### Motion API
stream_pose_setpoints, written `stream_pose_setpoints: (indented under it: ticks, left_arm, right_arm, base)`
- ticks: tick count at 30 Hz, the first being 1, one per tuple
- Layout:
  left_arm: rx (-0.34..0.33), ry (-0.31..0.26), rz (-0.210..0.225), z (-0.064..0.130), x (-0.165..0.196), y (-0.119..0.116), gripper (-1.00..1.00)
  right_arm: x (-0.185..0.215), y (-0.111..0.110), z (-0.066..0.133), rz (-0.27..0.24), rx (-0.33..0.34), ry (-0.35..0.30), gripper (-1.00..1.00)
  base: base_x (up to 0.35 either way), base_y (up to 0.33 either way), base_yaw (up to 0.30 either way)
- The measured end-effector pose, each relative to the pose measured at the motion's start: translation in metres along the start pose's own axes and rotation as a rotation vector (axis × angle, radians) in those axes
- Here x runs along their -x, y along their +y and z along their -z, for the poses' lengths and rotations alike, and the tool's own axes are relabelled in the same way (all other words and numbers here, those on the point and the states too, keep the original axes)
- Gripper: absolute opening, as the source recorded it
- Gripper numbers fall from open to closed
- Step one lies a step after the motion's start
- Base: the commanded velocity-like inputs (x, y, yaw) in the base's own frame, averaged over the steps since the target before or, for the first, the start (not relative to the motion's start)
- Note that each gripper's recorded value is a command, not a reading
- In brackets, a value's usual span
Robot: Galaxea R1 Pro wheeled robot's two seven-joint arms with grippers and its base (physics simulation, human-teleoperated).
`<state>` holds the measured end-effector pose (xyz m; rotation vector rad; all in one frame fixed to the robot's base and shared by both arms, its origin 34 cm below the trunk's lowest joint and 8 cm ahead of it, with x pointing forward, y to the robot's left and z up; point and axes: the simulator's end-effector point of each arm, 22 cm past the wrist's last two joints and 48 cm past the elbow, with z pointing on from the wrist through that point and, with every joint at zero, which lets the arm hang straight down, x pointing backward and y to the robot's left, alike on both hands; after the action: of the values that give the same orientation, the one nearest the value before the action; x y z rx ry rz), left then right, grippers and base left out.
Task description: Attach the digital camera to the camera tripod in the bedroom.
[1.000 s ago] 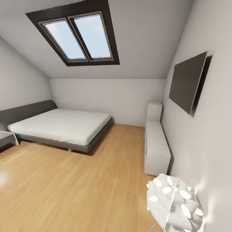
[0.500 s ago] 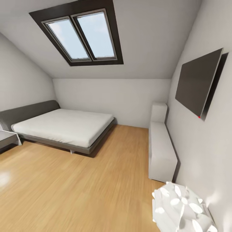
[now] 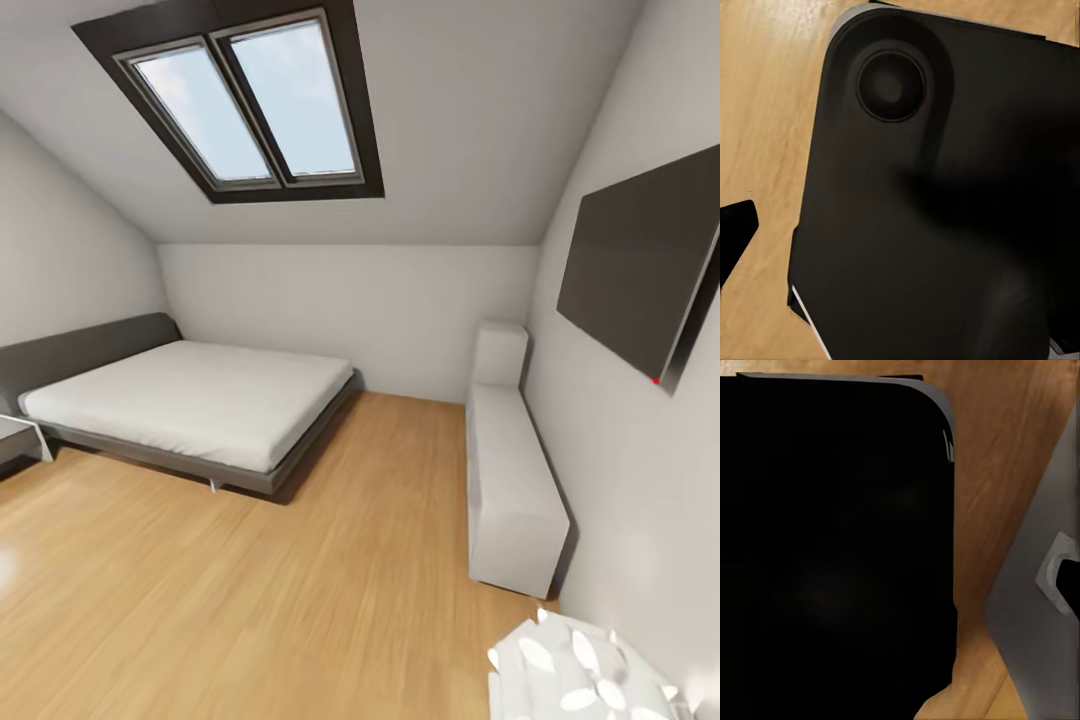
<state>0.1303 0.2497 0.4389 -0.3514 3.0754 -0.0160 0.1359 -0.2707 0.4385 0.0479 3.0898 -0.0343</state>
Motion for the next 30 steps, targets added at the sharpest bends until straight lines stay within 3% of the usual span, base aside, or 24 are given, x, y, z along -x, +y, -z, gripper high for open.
stream_pose_setpoints:
  ticks: [9,23,30]
  left_arm:
    - [0.001,-0.001,0.0,-0.0001,0.0003,0.0005,1.0]
    - [0.0,-0.002,0.001,-0.0001,0.0009,-0.0005,1.0]
    - [0.0,-0.002,0.001,-0.0001,0.001,-0.0005,1.0]
  right_arm:
    - [0.0,-0.001,-0.0001,0.002,-0.001,0.001,1.0]
    - [-0.002,0.0015,-0.0001,-0.001,0.003,0.01,1.0]
    - [-0.0014,-0.0011,-0.0001,0.002,-0.001,0.008,1.0]
  base:
    - [0.255,0.0,0.0]
    - [0.028,0.0,0.002]
    - [0.0,0.0,0.211]
